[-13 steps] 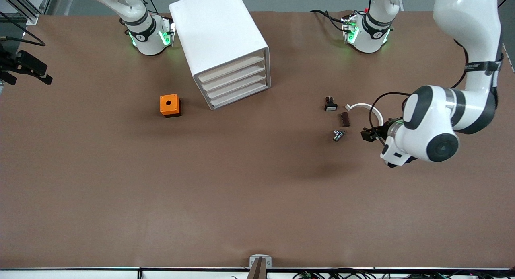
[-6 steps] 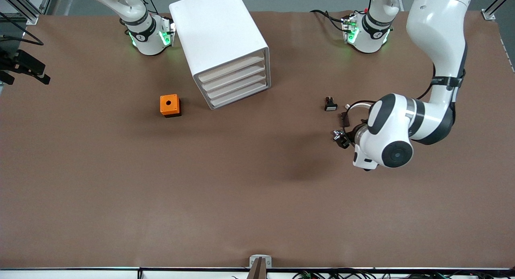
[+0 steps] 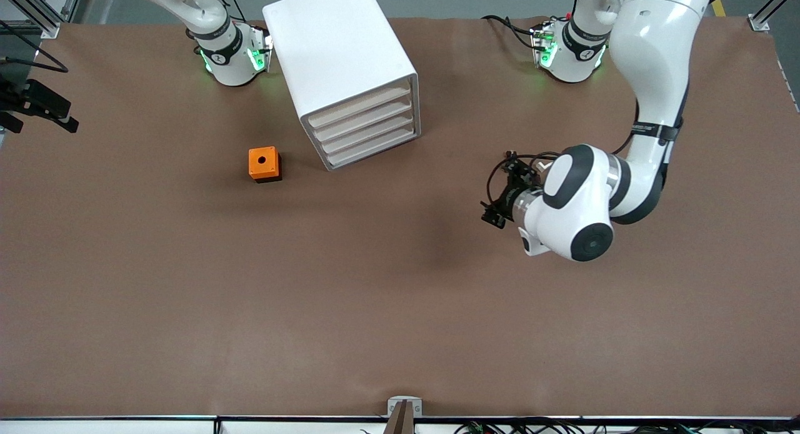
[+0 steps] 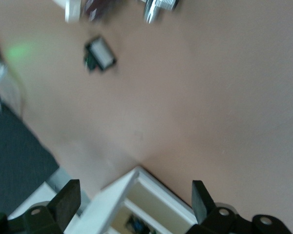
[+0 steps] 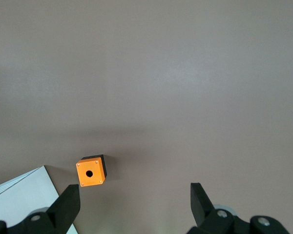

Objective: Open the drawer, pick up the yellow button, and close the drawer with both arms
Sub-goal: 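Move the left gripper toward the drawer handle of the white cabinet, then grasp the drawer handle with the left gripper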

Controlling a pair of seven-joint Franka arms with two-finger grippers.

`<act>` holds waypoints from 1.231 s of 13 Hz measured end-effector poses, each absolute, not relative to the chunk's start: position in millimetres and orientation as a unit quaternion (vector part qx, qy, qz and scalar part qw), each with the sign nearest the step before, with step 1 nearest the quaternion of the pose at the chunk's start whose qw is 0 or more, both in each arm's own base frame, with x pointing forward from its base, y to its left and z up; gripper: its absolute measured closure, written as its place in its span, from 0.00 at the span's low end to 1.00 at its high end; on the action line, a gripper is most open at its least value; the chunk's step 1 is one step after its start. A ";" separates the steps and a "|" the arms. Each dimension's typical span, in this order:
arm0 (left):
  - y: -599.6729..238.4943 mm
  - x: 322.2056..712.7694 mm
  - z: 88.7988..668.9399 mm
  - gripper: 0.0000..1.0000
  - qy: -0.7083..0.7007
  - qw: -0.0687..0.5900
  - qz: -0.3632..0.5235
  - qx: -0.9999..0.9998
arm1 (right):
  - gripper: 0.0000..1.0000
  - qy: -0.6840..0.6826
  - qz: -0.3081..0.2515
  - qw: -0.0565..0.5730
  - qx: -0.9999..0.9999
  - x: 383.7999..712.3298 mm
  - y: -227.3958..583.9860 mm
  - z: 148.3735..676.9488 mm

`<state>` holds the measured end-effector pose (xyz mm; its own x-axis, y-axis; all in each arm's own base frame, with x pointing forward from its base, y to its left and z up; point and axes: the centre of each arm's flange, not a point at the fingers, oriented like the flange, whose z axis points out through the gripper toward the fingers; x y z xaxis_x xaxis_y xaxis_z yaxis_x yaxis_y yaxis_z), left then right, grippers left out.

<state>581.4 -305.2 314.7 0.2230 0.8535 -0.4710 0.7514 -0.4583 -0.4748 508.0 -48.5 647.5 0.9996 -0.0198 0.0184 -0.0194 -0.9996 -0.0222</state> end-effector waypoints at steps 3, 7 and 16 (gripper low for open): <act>-350.6 562.1 309.1 0.00 -0.570 0.095 0.407 -0.708 | 0.00 0.010 -0.009 0.007 -1.000 509.7 -49.2 645.6; -371.3 555.3 294.5 0.00 -0.637 0.129 0.470 -0.598 | 0.00 0.010 -0.012 0.006 -1.000 511.1 -49.2 645.7; -439.4 502.6 281.3 0.03 -0.646 0.240 0.534 -0.489 | 0.00 0.011 0.007 0.002 -1.000 523.8 -50.3 626.2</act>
<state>502.6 -439.4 281.3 -0.4056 0.8890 -0.2124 0.3764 -0.0494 -0.9252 523.8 -50.3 626.2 0.9997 -0.0223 -0.0135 -0.0223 -0.9997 -0.0045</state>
